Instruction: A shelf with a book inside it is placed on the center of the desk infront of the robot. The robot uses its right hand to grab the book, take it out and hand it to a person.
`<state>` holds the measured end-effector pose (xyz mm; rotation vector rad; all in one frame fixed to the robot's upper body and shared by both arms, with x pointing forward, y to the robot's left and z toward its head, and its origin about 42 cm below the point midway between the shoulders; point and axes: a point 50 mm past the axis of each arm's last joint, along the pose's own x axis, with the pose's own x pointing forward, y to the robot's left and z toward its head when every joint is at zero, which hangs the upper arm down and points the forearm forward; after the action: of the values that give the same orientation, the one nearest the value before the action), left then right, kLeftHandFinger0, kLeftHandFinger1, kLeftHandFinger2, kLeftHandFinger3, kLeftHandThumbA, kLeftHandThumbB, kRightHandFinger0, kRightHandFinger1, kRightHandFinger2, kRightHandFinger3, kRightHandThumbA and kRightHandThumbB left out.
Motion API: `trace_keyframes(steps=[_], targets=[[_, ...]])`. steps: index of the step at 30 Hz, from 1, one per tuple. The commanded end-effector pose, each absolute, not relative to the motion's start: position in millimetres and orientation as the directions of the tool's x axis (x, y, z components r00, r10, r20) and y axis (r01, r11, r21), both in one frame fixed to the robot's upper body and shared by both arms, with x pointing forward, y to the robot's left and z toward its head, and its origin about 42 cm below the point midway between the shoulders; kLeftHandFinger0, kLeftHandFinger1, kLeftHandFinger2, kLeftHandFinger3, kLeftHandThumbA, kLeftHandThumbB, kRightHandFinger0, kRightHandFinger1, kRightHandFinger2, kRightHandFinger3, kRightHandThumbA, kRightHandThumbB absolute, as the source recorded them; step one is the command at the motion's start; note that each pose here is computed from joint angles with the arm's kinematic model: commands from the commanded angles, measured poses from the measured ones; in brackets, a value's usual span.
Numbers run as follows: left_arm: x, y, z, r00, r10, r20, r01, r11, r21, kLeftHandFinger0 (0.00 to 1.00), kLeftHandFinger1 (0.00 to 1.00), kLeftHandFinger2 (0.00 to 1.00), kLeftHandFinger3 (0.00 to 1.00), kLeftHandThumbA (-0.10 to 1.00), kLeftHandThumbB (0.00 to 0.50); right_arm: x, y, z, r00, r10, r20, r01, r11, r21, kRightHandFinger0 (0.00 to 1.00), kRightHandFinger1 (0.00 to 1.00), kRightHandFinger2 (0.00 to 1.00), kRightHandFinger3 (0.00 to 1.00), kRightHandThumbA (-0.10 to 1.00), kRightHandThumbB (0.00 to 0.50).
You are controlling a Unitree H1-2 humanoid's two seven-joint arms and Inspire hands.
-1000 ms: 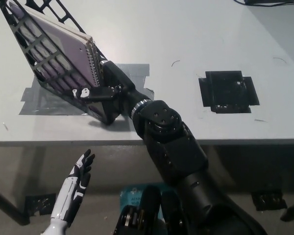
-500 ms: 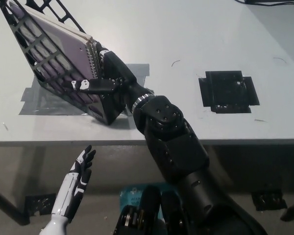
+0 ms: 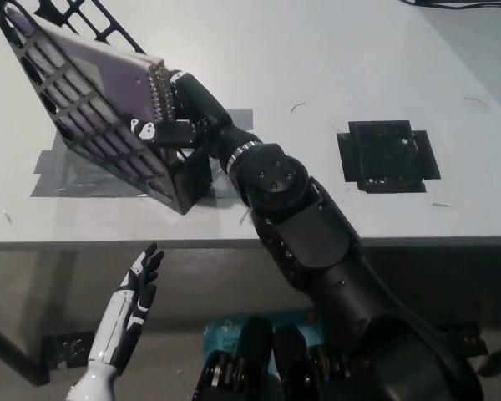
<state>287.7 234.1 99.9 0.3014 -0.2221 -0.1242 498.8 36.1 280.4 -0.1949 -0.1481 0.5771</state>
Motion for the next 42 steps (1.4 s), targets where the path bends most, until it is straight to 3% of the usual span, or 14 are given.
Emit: trace_keyframes(steps=[1,6,10,13,16,20,24,27,31,34,41,42], targets=[[296,236,111,0.952,-0.179,0.249,0.091,0.940,0.330,1.00,1.00,1.00,1.00,1.00,0.307,501,47,288,0.830,0.551,0.088,-0.506,0.810,-0.295,0.02,0.47,0.81,0.84,-0.10,0.110],[300,235,115,0.950,-0.184,0.254,0.098,0.943,0.318,1.00,1.00,1.00,1.00,1.00,0.300,504,44,292,0.842,0.529,0.109,-0.483,0.828,-0.286,0.09,0.56,0.86,0.90,-0.10,0.098],[301,234,115,0.946,-0.189,0.262,0.098,0.940,0.326,1.00,1.00,1.00,1.00,1.00,0.292,503,45,297,0.851,0.506,0.141,-0.461,0.849,-0.260,0.08,0.56,0.86,0.91,-0.10,0.111],[303,234,116,0.951,-0.184,0.250,0.095,0.940,0.328,1.00,1.00,1.00,1.00,1.00,0.324,499,46,309,0.869,0.447,0.210,-0.426,0.894,-0.140,0.08,0.56,0.87,0.89,-0.10,0.118],[304,234,118,0.951,-0.181,0.249,0.095,0.942,0.323,1.00,1.00,1.00,1.00,1.00,0.320,498,45,319,0.867,0.420,0.269,-0.425,0.904,-0.044,0.10,0.57,0.87,0.89,-0.10,0.132],[304,234,118,0.945,-0.194,0.263,0.098,0.936,0.338,1.00,1.00,1.00,1.00,1.00,0.285,491,47,350,0.861,0.374,0.346,-0.470,0.844,0.257,0.00,0.45,0.81,0.77,-0.10,0.113],[305,234,119,0.945,-0.196,0.261,0.097,0.933,0.347,1.00,1.00,1.00,1.00,1.00,0.301,486,47,366,0.858,0.352,0.375,-0.475,0.823,0.313,0.00,0.42,0.83,0.74,-0.10,0.117],[305,234,119,0.944,-0.198,0.264,0.100,0.934,0.343,1.00,1.00,1.00,1.00,1.00,0.290,477,46,389,0.853,0.330,0.405,-0.486,0.786,0.382,0.00,0.40,0.85,0.78,-0.10,0.108],[306,235,117,0.940,-0.206,0.272,0.106,0.934,0.342,1.00,1.00,1.00,1.00,1.00,0.295,467,43,414,0.827,0.320,0.462,-0.527,0.726,0.441,0.00,0.36,0.80,0.77,-0.10,0.115],[307,235,117,0.936,-0.213,0.281,0.104,0.929,0.355,1.00,1.00,1.00,1.00,1.00,0.304,464,39,425,0.809,0.305,0.503,-0.545,0.710,0.446,0.00,0.27,0.71,0.74,-0.10,0.116],[309,234,118,0.932,-0.215,0.291,0.107,0.932,0.345,1.00,1.00,1.00,1.00,1.00,0.297,461,29,441,0.797,0.265,0.543,-0.554,0.679,0.482,0.00,0.23,0.73,0.75,-0.10,0.116],[309,234,117,0.932,-0.215,0.293,0.105,0.931,0.350,1.00,1.00,1.00,1.00,1.00,0.298,461,25,445,0.802,0.242,0.546,-0.549,0.660,0.513,0.00,0.23,0.72,0.75,-0.10,0.137]])
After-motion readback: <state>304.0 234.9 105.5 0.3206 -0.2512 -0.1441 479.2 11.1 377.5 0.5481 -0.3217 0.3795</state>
